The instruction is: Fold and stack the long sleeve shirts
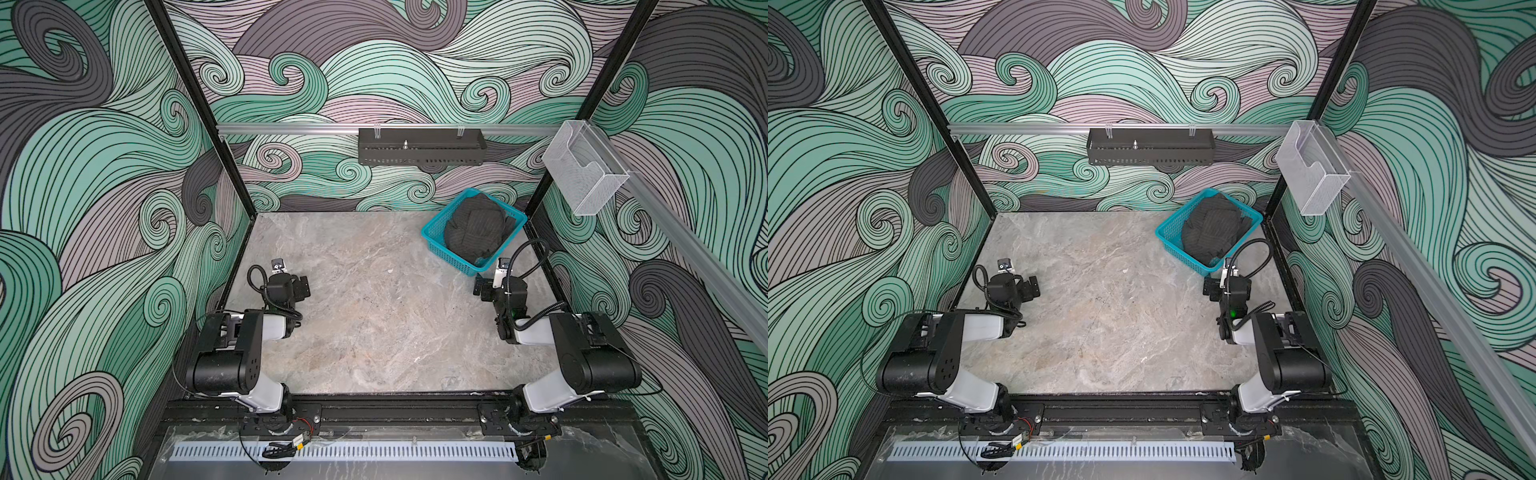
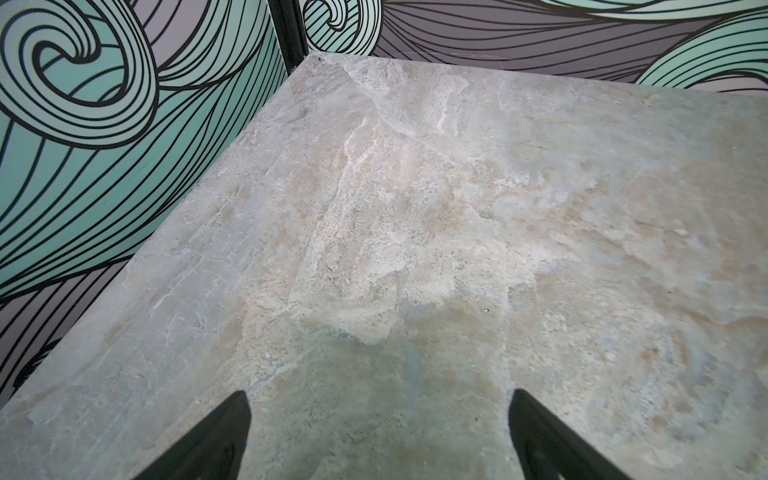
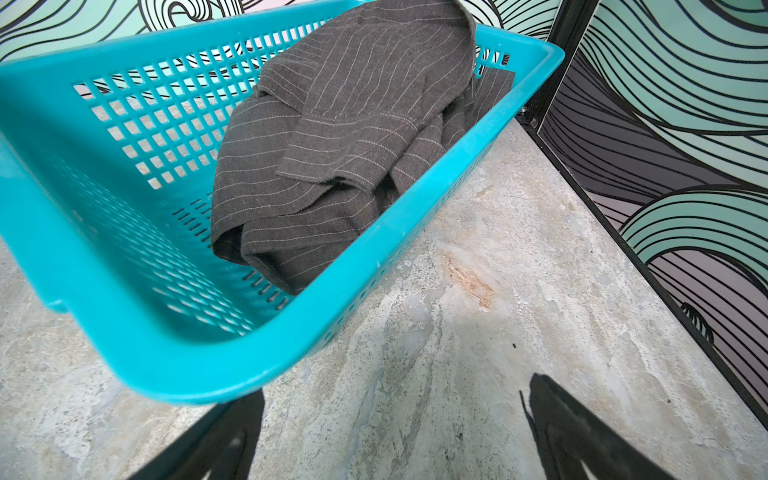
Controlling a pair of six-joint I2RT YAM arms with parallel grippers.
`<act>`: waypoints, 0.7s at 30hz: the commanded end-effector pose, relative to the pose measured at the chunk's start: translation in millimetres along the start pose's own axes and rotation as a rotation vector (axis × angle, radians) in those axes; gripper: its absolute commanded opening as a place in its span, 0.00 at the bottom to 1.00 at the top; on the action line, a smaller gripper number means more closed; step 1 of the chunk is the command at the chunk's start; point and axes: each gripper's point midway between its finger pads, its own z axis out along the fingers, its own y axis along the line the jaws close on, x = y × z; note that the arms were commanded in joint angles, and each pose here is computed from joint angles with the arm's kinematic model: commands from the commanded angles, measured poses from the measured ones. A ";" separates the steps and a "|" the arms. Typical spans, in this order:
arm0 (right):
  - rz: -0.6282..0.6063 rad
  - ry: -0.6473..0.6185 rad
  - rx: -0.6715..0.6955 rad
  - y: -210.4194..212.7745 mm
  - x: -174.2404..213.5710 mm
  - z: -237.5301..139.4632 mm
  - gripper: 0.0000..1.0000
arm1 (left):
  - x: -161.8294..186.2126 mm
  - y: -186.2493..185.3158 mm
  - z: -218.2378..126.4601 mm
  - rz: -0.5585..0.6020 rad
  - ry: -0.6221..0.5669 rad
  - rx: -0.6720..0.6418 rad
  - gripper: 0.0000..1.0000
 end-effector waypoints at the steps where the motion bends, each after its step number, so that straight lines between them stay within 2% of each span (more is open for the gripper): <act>1: 0.016 -0.033 -0.002 -1.3 -12.6 0.6 0.99 | -18.8 -4.6 0.0 -0.002 -0.046 0.003 0.99; 8: 0.017 -0.036 -0.007 -0.8 -13.4 0.0 0.99 | -19.2 -4.7 -1.8 0.001 -0.053 0.003 0.96; 9: 0.022 -0.066 0.003 -3.0 -21.2 -2.1 0.98 | -22.8 -2.2 -3.9 0.002 -0.068 -0.015 0.96; 11: 0.014 -0.015 0.056 -11.5 -32.0 -15.1 0.97 | -32.7 -2.1 -12.1 0.022 -0.076 -0.031 0.96; 12: 0.065 0.006 0.124 -23.2 -50.5 -27.5 0.99 | -43.1 -1.1 -18.1 0.044 -0.068 -0.068 0.96; 13: 0.184 0.033 0.171 -36.2 -65.8 -39.5 0.99 | -52.3 -1.1 -26.1 0.053 -0.040 -0.093 0.96; 14: 0.291 0.073 0.169 -42.5 -79.4 -51.8 0.98 | -68.5 1.7 -33.7 0.000 -0.024 -0.125 0.96; 16: 0.387 0.087 0.139 -41.1 -106.2 -66.0 0.96 | -91.9 2.3 -45.1 -0.163 0.011 -0.132 0.96; 18: 0.447 0.142 0.139 -41.7 -121.6 -74.6 0.96 | -116.6 -22.3 -55.4 -0.203 0.084 -0.004 0.93; 21: 0.509 0.252 0.089 -33.1 -123.6 -72.4 0.98 | -125.6 -53.4 -72.5 -0.225 0.241 0.148 0.91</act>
